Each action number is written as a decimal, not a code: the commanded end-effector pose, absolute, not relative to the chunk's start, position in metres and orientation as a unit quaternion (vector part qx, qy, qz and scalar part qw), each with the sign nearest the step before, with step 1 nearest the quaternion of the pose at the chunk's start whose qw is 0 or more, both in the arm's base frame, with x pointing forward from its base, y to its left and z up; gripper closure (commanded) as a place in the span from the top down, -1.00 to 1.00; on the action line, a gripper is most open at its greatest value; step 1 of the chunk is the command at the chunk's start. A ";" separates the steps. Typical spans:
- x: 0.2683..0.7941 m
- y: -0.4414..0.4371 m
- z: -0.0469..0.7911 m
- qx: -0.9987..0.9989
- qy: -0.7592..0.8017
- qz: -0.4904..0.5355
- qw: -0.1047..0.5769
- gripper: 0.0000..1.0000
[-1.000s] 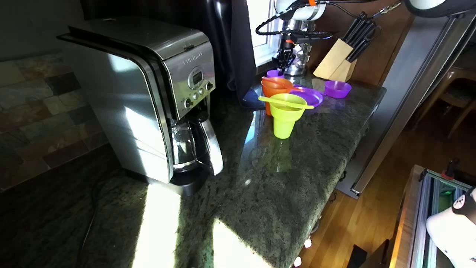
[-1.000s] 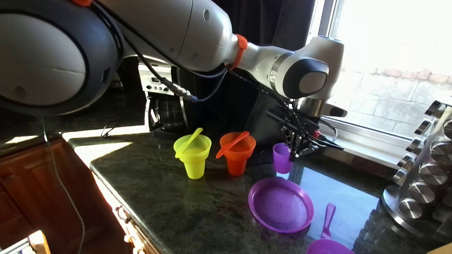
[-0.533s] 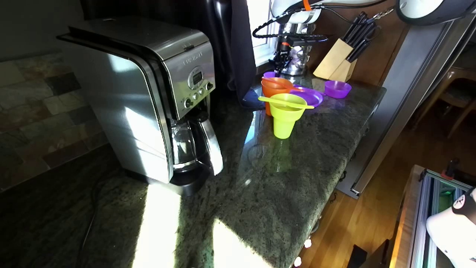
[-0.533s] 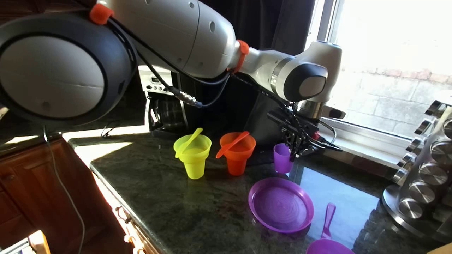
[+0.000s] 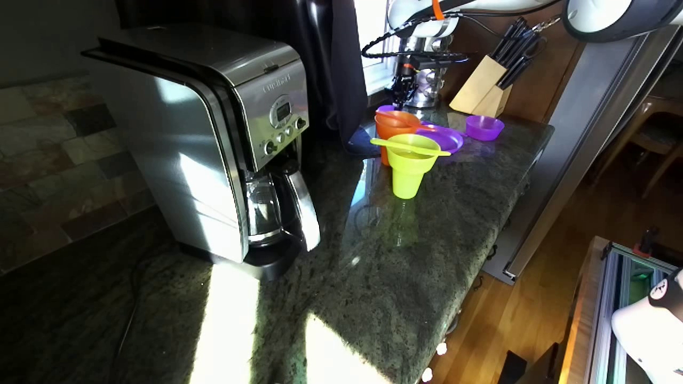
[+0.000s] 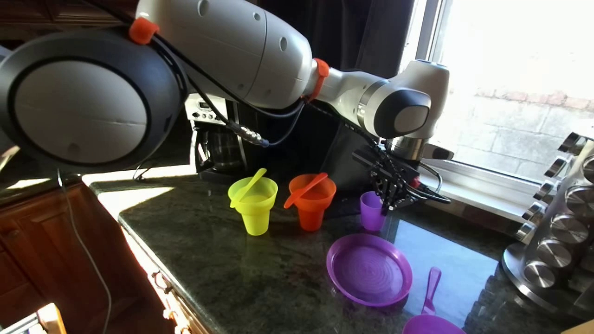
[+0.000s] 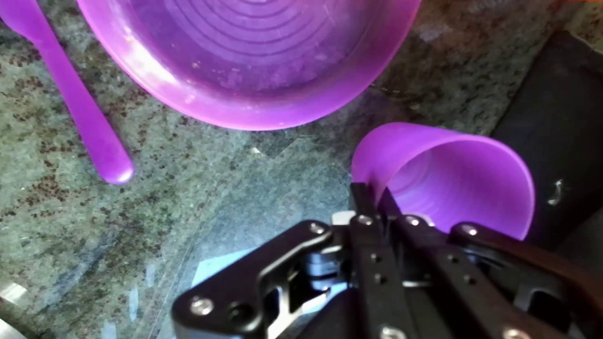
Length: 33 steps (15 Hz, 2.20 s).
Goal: Remove the purple knife from the purple bowl then remove the bowl from the top of the cup and place them on the right side of the counter, move the purple cup backwards.
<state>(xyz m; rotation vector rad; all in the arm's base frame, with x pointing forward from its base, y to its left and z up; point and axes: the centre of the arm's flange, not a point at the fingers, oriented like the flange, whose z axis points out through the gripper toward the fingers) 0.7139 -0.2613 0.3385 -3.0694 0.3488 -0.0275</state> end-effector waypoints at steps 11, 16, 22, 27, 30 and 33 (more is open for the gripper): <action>0.670 -0.271 0.388 -0.991 0.121 -0.033 0.038 0.92; 0.620 -0.275 0.437 -0.990 0.134 -0.046 0.029 1.00; 0.563 -0.280 0.461 -0.986 0.155 -0.062 0.014 1.00; 0.530 -0.280 0.464 -0.982 0.168 -0.086 0.006 1.00; 0.514 -0.280 0.462 -0.979 0.176 -0.100 0.002 1.00; 0.502 -0.279 0.462 -0.976 0.184 -0.114 -0.003 1.00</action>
